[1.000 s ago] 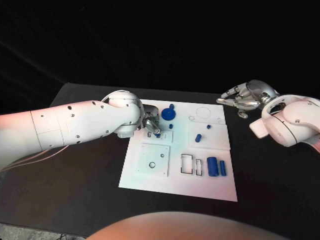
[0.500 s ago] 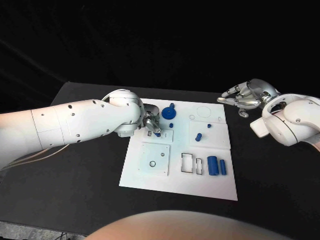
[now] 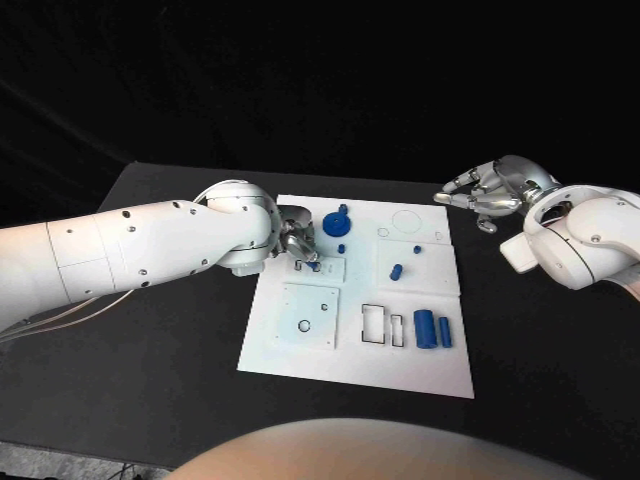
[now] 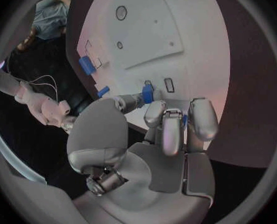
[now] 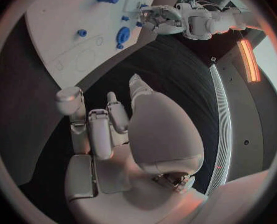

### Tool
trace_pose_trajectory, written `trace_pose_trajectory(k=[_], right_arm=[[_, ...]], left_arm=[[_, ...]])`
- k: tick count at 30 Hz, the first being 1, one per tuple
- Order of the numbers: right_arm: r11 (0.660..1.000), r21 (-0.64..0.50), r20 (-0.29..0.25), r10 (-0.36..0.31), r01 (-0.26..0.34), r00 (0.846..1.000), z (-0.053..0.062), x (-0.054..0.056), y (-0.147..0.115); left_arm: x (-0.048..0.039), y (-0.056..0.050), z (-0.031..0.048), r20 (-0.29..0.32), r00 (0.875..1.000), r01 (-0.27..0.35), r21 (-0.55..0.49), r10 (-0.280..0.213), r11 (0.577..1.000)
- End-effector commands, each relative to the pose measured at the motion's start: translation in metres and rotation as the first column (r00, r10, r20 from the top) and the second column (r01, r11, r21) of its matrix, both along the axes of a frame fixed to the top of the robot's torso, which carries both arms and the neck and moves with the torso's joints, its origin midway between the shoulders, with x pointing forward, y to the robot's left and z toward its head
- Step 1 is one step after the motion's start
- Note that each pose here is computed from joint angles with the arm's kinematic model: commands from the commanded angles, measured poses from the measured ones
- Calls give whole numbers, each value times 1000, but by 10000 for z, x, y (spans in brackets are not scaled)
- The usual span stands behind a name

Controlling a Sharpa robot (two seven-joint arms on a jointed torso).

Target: Assemble the parts on the task board

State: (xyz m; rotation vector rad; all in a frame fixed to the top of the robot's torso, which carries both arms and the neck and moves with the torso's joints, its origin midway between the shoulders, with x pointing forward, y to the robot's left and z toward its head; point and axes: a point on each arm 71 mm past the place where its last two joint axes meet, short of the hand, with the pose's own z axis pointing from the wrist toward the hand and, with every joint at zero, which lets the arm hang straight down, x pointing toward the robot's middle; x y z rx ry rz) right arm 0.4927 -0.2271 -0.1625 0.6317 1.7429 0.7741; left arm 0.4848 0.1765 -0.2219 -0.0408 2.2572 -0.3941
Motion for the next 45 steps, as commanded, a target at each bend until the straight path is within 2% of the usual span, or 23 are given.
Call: trace_pose_trajectory(k=[1,8,15,23,32,45], right_arm=[[1000,-10,3,5,-5,1000,-1,0,-7],[1000,-11,2,-1,1,1000,-6,1,-33],[1000,-13,0,-7,7,1000,-12,-1,-62],[1000,-14,-4,-6,6,1000,-21,-3,-66],[1000,-14,-5,-4,4,1000,-25,-4,-56],[1000,-14,-5,-3,3,1000,-28,-3,-48]], left_arm=[[-1,5,29,27,998,-61,-89,64,994],[-39,67,11,34,993,-105,-141,111,984],[-68,63,-21,41,992,-109,-156,117,982],[-72,32,-54,63,992,-96,-141,106,985],[-64,14,-79,57,994,-89,-126,97,988],[-72,3,-113,36,999,-33,-45,35,998]])
